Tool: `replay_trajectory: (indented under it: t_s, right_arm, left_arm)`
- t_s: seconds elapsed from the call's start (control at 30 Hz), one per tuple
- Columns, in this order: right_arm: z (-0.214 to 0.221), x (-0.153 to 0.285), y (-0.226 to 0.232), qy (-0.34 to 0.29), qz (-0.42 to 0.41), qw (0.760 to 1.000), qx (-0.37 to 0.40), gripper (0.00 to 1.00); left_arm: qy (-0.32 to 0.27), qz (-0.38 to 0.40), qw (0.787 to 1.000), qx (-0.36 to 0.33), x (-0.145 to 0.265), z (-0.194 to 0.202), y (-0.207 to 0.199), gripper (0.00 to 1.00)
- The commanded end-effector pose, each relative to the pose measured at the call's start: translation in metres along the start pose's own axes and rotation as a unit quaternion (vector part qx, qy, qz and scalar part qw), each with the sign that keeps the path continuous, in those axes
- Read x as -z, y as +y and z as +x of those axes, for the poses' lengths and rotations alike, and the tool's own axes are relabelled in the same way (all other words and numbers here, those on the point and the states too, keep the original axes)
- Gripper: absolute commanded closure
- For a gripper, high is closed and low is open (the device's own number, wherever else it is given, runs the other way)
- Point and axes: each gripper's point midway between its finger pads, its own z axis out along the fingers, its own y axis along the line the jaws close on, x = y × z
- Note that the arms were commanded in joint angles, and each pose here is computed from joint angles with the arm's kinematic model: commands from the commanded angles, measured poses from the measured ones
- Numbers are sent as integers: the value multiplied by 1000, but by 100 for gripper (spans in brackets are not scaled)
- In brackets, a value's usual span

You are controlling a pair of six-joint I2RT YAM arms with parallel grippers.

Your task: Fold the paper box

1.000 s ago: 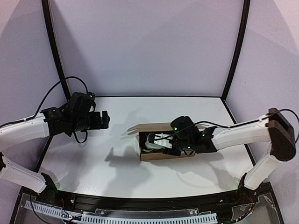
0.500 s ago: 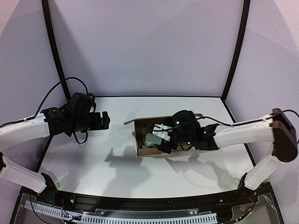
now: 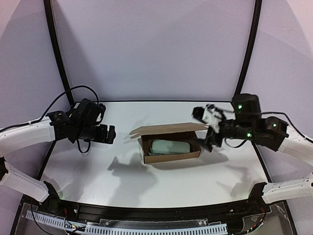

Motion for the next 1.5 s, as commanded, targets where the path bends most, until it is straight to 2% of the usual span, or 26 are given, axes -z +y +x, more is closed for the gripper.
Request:
replay_trajectory:
  t_s: [0.0,0.17,0.27,0.37,0.47,0.57,0.73,0.9,1.03,1.2,1.23,1.27,1.33,1.37,1.47]
  right_arm:
    - [59,12,-27,93,15,990,-106,2]
    - [120,13,-34,180,-42,972,-145,2]
    - [151,9,-54,196,-10,972,-127,2]
    - [160,10,-78,116,22,984,-134,2]
    - [175,8,-95,67,60,987,-136,2]
    - [185,-8,-99,56,51,986,-148,3]
    - [197,-42,-110,42,14,983,-177,13]
    - [176,-57,-121,-18,-25,982,-189,20]
    - [160,-58,-121,-51,-52,977,-201,24]
    - [150,-63,-119,-68,-84,969,-222,40]
    - [146,-66,-119,-72,-90,968,-225,51]
    - [146,-66,-119,-72,-91,967,-226,54]
    - [141,-69,-120,-72,-96,965,-234,69]
    - [141,-71,-119,-67,-99,963,-240,73]
    - [137,-72,-119,-60,-101,961,-249,78]
  left_arm:
    - [55,2,997,-46,-2,27,4,0]
    - [50,47,996,-63,-2,32,-8,0]
    - [44,59,995,-70,-7,34,-13,0]
    - [57,68,994,-59,-17,32,-22,0]
    - [55,86,993,-58,-28,32,-32,0]
    - [45,71,995,-58,-40,22,-35,0]
    - [18,57,997,-57,-53,-5,-43,4]
    - [-23,98,994,-34,-58,-23,-63,8]
    - [-34,118,992,-25,-64,-28,-76,9]
    - [-49,107,993,-12,-72,-44,-80,17]
    - [-50,109,993,-10,-73,-47,-82,20]
    - [-53,108,993,-8,-72,-50,-82,21]
    - [-57,103,993,-3,-74,-54,-82,25]
    - [-64,102,993,2,-73,-59,-83,29]
    - [-75,107,991,13,-71,-67,-86,35]
